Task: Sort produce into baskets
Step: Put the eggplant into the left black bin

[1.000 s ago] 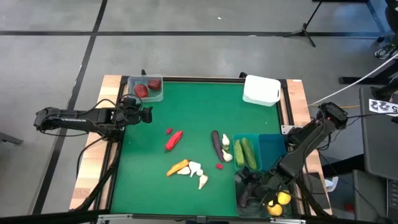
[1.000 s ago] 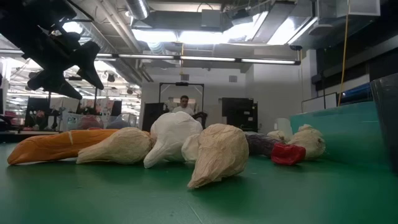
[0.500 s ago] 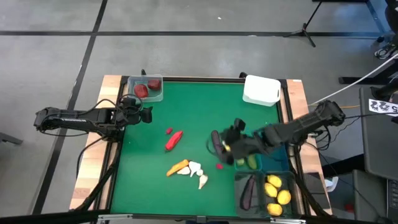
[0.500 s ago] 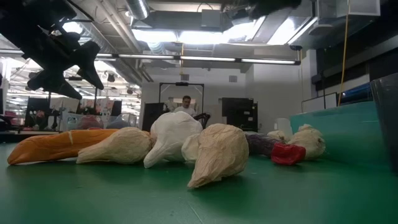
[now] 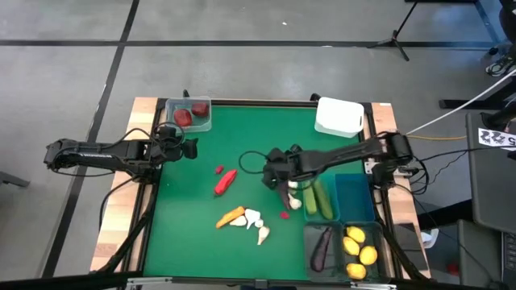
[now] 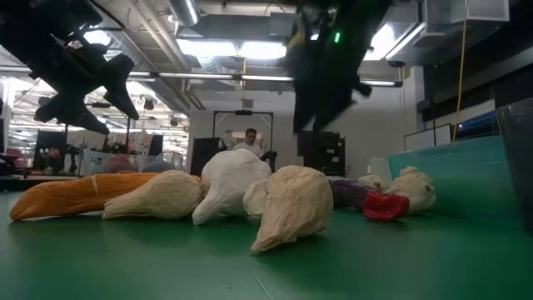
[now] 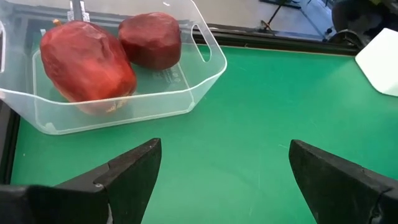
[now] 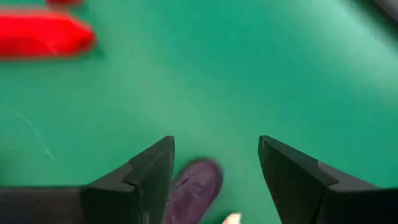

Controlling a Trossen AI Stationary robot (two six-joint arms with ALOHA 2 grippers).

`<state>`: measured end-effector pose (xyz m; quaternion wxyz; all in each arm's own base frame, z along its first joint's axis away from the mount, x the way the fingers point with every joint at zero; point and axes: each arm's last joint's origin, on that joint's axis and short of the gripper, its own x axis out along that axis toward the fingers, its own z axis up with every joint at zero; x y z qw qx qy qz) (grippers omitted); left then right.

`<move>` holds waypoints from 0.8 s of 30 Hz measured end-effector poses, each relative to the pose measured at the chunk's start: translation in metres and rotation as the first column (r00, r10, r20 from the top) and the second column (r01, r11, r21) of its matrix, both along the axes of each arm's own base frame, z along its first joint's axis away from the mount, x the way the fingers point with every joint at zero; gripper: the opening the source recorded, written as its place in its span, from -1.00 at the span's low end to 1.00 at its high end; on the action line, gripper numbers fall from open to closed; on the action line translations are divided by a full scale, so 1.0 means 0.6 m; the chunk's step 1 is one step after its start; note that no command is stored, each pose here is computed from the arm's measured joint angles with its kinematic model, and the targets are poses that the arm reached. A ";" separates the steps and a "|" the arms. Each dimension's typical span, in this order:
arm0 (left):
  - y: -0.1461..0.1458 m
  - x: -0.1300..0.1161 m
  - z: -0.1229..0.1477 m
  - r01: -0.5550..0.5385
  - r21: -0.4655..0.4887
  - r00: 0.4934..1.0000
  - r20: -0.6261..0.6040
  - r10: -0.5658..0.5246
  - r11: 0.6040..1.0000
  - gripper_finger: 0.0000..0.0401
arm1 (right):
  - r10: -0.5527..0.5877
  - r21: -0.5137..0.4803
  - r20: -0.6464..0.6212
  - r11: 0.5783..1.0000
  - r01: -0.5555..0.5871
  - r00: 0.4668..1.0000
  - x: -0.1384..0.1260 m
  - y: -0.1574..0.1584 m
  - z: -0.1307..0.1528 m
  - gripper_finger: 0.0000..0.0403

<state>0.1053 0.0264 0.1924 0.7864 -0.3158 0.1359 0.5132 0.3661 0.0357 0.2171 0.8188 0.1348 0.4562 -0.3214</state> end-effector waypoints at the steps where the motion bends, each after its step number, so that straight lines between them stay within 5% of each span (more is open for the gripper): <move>1: 0.000 0.000 0.000 0.001 -0.002 1.000 0.000 -0.001 1.000 0.72 | 0.004 0.012 -0.044 1.000 -0.003 0.999 0.000 0.001 -0.014 0.15; 10: 0.000 0.000 0.000 0.004 0.001 1.000 -0.005 -0.004 1.000 0.72 | 0.013 0.068 -0.181 0.998 0.000 0.983 0.001 0.006 -0.071 0.17; 17: 0.000 0.000 -0.001 0.019 0.012 0.999 -0.030 -0.018 1.000 0.72 | -0.011 0.111 -0.149 0.993 0.028 0.989 -0.001 0.008 -0.086 0.20; 24: 0.000 0.000 -0.001 0.030 0.020 0.999 -0.043 -0.029 0.999 0.72 | 0.120 0.150 -0.159 0.984 -0.097 0.980 0.000 0.011 -0.091 0.26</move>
